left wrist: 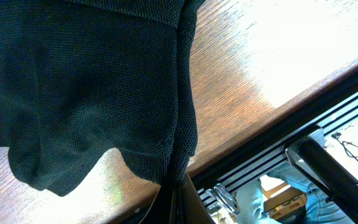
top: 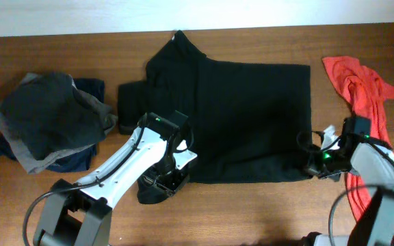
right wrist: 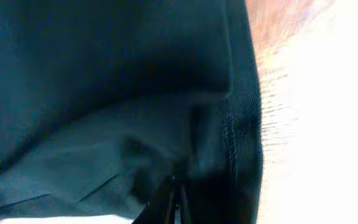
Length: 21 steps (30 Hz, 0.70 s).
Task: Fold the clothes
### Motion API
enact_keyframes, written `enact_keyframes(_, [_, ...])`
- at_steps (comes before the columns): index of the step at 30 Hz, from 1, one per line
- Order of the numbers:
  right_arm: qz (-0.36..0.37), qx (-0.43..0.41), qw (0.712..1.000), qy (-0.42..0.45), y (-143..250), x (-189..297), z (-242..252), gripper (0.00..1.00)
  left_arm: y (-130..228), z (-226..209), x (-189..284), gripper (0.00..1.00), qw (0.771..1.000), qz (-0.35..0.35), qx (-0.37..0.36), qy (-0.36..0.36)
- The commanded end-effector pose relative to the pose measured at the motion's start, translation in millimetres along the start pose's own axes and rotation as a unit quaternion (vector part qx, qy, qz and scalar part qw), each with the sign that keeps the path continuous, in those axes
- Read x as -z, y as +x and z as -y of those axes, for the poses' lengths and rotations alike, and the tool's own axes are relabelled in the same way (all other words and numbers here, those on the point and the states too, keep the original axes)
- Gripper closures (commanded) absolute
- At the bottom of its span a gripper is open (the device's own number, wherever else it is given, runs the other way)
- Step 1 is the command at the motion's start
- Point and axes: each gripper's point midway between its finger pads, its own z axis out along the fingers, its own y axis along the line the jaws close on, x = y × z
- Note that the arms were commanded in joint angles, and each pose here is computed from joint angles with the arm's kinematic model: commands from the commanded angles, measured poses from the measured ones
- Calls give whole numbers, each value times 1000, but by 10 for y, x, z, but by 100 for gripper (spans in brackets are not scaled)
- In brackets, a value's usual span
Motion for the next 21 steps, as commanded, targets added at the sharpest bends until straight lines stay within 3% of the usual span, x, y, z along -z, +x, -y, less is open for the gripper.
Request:
enact_keyframes(1, [65, 21, 998, 12, -220, 356, -75, 91, -17, 12, 79, 99, 1000, 14, 2, -5])
enact_keyframes(17, [91, -36, 992, 79, -201, 553, 116, 90, 153, -91, 85, 99, 999, -21, 9, -36])
enact_keyframes(18, [95, -34, 992, 75, -223, 555, 102, 87, 158, -90, 85, 99, 999, -22, 10, -36])
enact_keyframes(21, [90, -34, 993, 63, -203, 546, 61, 64, 165, -87, 85, 100, 999, -23, 10, -35])
